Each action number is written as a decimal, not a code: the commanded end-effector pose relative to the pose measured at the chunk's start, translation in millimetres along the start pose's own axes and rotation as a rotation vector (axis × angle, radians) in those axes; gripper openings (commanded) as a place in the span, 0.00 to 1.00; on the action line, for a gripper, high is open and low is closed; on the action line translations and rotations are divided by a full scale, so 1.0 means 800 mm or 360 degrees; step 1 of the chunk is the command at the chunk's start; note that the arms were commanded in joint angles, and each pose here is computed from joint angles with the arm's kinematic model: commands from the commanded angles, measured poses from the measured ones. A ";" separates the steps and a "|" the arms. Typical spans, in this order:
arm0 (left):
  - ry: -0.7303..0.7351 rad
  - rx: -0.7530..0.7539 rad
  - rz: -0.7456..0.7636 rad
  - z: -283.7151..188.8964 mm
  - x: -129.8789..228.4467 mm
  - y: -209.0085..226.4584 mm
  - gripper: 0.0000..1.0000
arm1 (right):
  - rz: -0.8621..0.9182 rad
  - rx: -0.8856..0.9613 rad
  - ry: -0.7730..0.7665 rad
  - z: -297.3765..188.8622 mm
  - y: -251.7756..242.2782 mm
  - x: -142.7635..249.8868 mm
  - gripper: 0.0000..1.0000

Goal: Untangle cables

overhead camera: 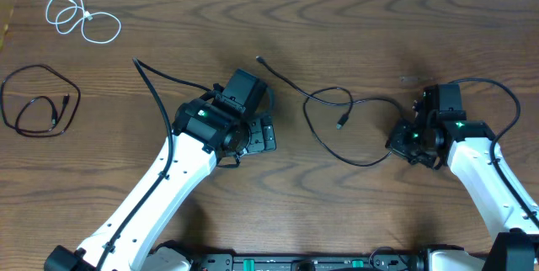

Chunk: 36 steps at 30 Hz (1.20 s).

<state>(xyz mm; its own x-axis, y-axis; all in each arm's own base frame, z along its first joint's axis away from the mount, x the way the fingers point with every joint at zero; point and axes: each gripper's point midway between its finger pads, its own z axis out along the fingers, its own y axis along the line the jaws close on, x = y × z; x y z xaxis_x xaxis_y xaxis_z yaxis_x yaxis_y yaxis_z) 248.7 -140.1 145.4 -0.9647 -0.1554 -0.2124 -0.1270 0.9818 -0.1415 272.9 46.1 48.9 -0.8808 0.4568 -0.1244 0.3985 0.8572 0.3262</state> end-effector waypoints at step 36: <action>0.0478 0.1254 -0.0588 -0.091 -0.035 -0.050 0.95 | -0.1839 -0.1789 0.0079 -0.142 0.287 0.205 0.01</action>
<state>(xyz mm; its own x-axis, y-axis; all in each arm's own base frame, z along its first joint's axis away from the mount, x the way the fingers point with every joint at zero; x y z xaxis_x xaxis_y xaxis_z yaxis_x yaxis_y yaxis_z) 264.9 -160.3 205.2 -0.9140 -0.3361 0.2273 -0.3865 0.5509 -0.7397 192.5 288.7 203.9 -0.6112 -0.3046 -0.7305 -0.7859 0.1241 0.6058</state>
